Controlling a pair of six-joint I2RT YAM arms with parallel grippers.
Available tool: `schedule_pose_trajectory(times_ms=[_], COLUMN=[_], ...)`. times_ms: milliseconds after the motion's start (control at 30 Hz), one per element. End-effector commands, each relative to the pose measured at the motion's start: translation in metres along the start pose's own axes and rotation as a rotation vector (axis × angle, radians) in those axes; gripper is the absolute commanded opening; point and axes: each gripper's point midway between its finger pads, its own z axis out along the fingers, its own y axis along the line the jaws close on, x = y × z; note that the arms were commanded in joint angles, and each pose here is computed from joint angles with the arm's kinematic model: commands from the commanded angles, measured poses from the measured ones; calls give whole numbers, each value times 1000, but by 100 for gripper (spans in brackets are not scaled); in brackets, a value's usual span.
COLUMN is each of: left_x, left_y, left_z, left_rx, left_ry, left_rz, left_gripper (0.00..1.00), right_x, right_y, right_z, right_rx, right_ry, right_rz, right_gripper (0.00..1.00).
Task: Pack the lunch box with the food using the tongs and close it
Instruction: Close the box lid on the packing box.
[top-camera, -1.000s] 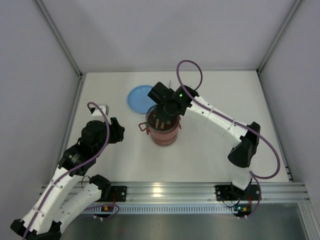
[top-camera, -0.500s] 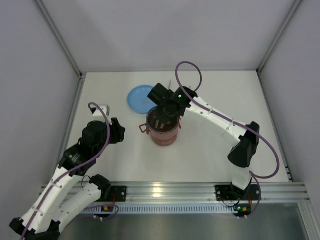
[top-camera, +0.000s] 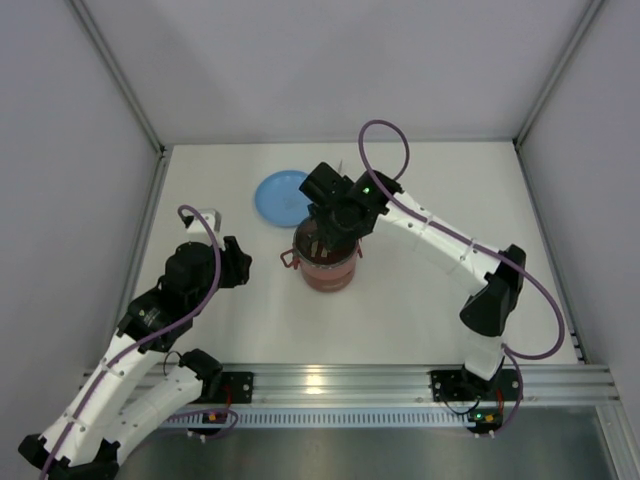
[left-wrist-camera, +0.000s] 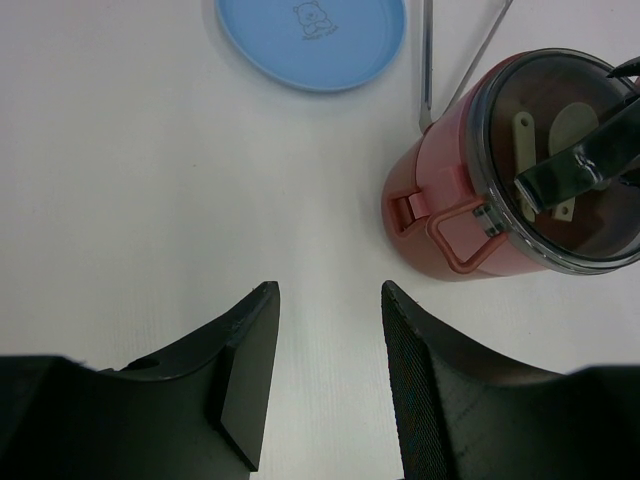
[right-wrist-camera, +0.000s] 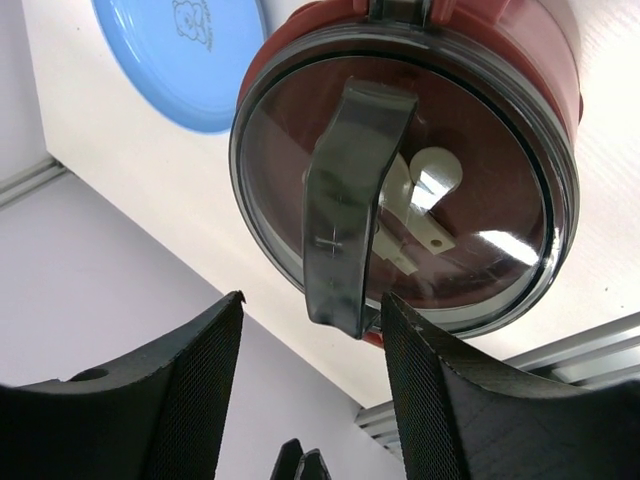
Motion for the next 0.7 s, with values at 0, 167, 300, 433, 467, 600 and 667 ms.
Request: schedule_pose_trajectory(times_ms=[0, 167, 300, 433, 467, 600, 667], left_x=[2, 3, 4, 7, 7, 9, 7], left_y=[2, 1, 1, -1, -3, -18, -31], left_z=[1, 2, 3, 5, 5, 2, -3], left_rx=[-13, -12, -14, -5, 3, 86, 164], left_ry=[0, 4, 12, 26, 28, 41, 39], left_rz=[-4, -1, 1, 9, 9, 25, 45], left_gripper=[50, 50, 50, 50, 50, 48, 45], right_x=[-13, -20, -20, -39, -44, -85, -113], right_y=[40, 54, 66, 73, 76, 79, 75], right_z=[-38, -55, -74, -103, -110, -133, -135], right_rx=[-128, -201, -277, -377, -409, -512, -521], right_ry=[32, 38, 63, 36, 24, -69, -121], right_rz=[276, 265, 220, 178, 172, 19, -21], right_gripper=[57, 57, 57, 57, 57, 57, 57])
